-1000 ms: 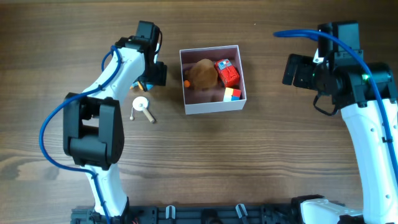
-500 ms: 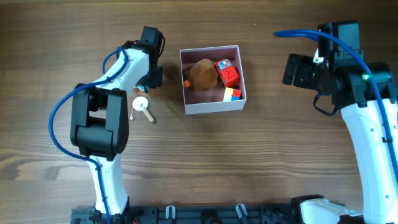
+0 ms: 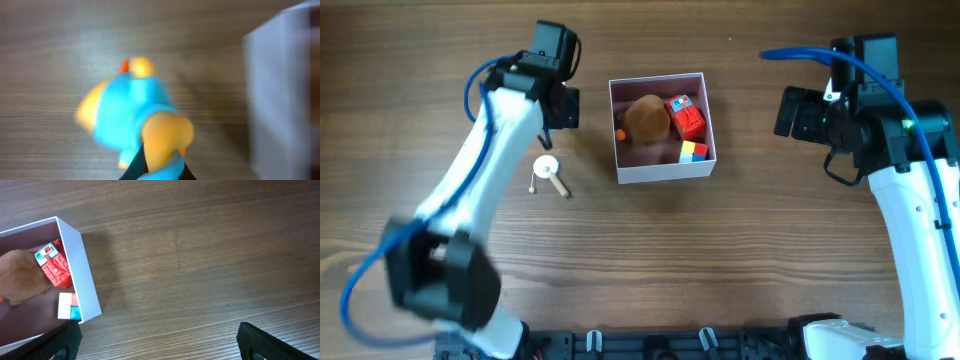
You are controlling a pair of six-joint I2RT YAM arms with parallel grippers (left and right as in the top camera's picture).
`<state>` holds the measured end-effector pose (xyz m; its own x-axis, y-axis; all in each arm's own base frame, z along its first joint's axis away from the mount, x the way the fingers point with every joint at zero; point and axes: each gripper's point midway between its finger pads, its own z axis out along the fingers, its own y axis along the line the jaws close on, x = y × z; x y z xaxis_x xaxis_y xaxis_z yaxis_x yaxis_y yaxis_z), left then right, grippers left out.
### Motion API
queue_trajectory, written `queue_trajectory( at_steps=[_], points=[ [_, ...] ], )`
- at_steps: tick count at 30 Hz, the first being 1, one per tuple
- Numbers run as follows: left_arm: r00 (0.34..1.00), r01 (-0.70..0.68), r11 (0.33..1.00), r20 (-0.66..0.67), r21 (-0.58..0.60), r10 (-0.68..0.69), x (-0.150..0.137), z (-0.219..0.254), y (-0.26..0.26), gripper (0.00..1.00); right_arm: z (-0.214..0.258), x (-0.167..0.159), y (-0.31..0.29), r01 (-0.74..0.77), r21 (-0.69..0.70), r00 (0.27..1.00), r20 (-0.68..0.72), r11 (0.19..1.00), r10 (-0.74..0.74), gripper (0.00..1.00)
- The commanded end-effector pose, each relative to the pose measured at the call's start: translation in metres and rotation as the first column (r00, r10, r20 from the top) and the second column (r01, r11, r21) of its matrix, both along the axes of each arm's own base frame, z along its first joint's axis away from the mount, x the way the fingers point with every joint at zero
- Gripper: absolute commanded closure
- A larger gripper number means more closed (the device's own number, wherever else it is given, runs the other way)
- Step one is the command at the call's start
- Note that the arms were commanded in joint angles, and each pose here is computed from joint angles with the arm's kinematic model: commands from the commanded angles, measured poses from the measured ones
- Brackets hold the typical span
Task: Pack container
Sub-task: 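Carry the duck into the box and release it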
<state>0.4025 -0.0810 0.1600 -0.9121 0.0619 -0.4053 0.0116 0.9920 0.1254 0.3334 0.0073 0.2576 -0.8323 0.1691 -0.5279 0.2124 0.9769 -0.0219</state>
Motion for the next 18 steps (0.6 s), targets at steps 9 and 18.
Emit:
queue_trajectory(
  at_steps=[9, 18],
  points=[
    [0.987, 0.067, 0.958, 0.159, -0.278, -0.023, -0.059, 0.055, -0.153, 0.93, -0.002, 0.001, -0.004, 0.025, -0.008, 1.000, -0.002, 1.000, -0.025, 0.00],
    [0.990, -0.127, 0.964, 0.029, -0.232, 0.137, -0.042, -0.042, -0.182, 0.93, -0.002, 0.001, -0.004, 0.025, -0.008, 1.000, -0.002, 1.000, -0.025, 0.00]
  ],
)
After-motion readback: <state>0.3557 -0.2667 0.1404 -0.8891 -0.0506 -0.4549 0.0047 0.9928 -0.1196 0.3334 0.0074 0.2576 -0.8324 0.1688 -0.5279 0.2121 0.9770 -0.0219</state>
